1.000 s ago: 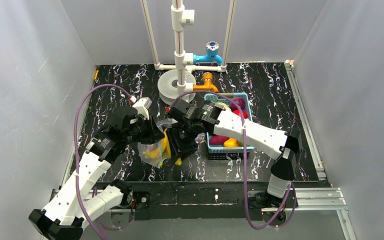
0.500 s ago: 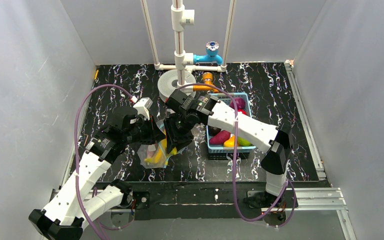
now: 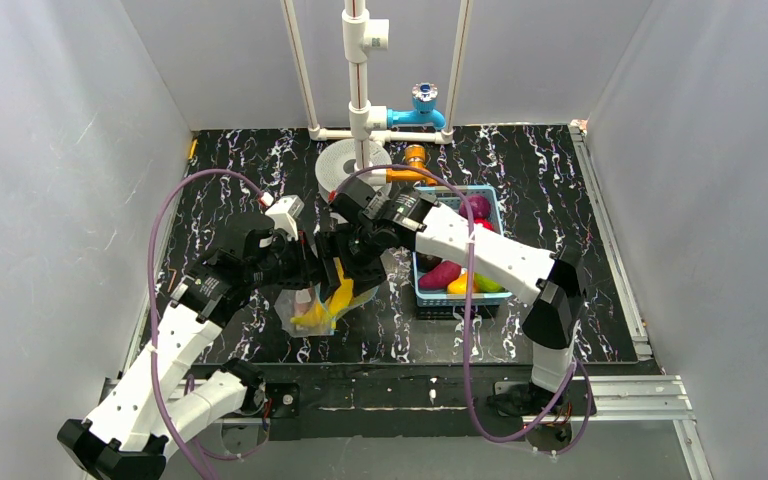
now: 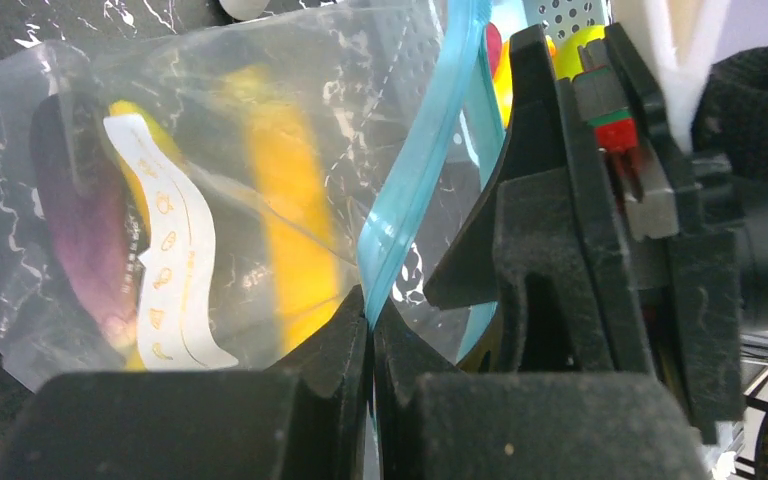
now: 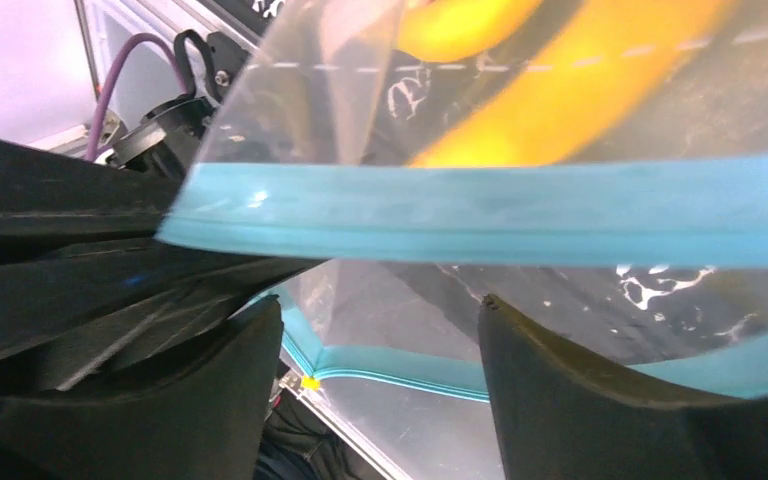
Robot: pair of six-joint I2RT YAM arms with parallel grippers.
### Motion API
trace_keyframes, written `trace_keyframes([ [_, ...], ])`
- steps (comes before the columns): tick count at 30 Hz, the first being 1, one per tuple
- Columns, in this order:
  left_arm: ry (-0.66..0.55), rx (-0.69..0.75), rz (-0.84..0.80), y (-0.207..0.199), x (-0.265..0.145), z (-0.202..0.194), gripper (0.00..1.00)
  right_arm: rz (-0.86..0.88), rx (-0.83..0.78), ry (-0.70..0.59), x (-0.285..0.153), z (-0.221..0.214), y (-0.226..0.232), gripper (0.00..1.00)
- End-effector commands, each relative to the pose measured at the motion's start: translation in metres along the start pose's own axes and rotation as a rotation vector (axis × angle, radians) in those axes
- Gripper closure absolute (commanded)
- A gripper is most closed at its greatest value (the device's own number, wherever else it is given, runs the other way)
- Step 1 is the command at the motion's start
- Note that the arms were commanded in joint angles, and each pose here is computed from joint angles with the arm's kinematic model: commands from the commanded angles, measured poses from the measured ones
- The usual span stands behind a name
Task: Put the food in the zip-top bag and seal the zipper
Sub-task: Place the fake fruit in the zipper food storage bag.
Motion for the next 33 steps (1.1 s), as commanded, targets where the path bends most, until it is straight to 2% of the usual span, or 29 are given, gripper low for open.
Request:
trace_keyframes([
  [1,-0.019,0.004,-0.02,-0.005,-0.007,0.003,1.0,0.078,-0.046,-0.114,-0.016,0.007,0.007,0.18],
  [9,-0.02,0.002,-0.008,-0.003,-0.006,0.003,1.0,0.068,-0.084,-0.195,-0.036,0.004,0.002,0.17],
  [13,-0.017,0.0,-0.003,-0.002,-0.005,0.001,1.0,0.074,-0.107,-0.314,-0.059,0.002,-0.003,0.17],
  [18,-0.014,0.001,0.004,-0.001,-0.005,0.0,1.0,0.027,-0.102,-0.542,-0.094,0.001,-0.024,0.18],
  [23,-0.013,-0.002,0.01,0.0,-0.004,0.0,1.0,-0.07,0.074,-0.768,-0.12,0.002,-0.074,0.19],
  [26,-0.008,-0.008,0.014,0.0,-0.002,0.0,1.0,-0.107,0.19,-0.83,-0.118,-0.001,-0.117,0.2],
  [30,-0.004,-0.014,0.013,0.0,0.0,0.0,1.0,-0.086,0.327,-0.84,-0.111,-0.001,-0.162,0.22],
  [33,0.002,-0.019,0.011,0.0,0.001,0.0,1.0,-0.067,0.399,-0.773,-0.102,0.006,-0.185,0.22],
])
Point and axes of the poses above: each gripper's point midway between its finger pads, its own x axis out along the fingers, its own y axis along the line the jaws close on, z = x × y, the point moved 7 cm from there along -x, back along the fingers, and after that the axes turned 11 degrees about x, right-handed, at the moved point
